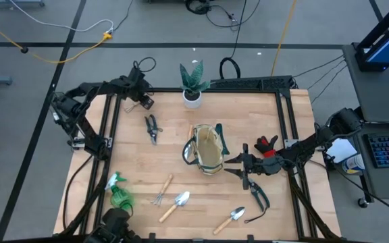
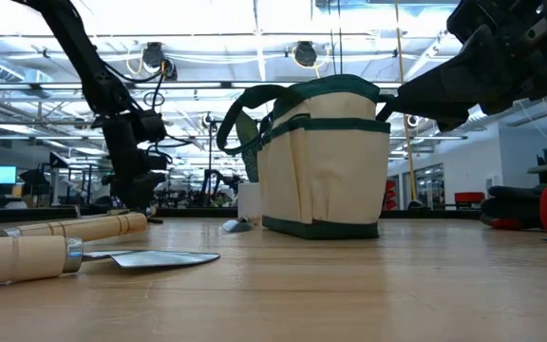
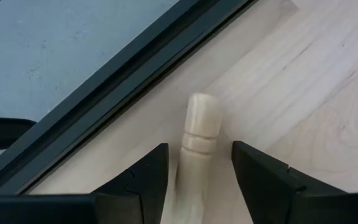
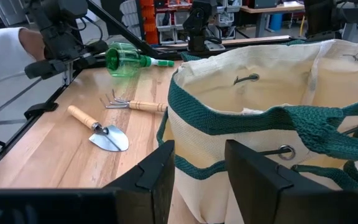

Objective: Pick & Place Garden tools in Gardening bag
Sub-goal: Put the top brown hand rake into the gardening bag

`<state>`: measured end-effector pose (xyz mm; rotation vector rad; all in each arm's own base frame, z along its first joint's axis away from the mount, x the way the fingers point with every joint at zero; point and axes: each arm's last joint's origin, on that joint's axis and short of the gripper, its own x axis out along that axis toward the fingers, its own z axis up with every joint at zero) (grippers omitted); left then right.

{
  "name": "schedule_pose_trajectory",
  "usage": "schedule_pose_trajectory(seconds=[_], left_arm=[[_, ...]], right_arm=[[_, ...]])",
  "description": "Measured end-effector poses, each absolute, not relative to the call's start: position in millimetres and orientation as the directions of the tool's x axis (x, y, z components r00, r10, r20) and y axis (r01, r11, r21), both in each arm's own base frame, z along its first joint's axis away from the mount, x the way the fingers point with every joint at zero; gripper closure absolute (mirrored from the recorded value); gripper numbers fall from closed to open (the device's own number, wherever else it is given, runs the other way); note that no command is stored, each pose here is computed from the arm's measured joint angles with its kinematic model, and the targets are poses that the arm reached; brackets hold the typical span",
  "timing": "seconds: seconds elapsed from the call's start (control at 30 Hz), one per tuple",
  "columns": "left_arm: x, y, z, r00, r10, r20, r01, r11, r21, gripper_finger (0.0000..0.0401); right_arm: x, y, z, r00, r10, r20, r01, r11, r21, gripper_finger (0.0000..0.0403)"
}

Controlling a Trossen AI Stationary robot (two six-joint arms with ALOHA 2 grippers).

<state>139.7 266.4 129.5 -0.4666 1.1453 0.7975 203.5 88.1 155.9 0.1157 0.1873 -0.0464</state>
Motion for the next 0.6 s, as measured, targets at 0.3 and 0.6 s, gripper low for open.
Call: schedule_pose_trajectory(seconds=[0.3, 0.6], left_arm=[[140.7, 265.8, 128.9, 0.191, 0.317, -0.929, -0.758, 0.649, 0.066, 0.0215], [140.6, 265.5, 128.5, 0.191, 0.313, -0.931, -0.757, 0.65, 0.063, 0.0231]], right_arm=[[203.5, 88.1, 155.9, 0.982, -0.035, -0.188, 0.058, 0.992, 0.116, 0.0268], [203.5, 88.1, 156.0, 0.982, -0.035, -0.188, 0.058, 0.992, 0.116, 0.0268]])
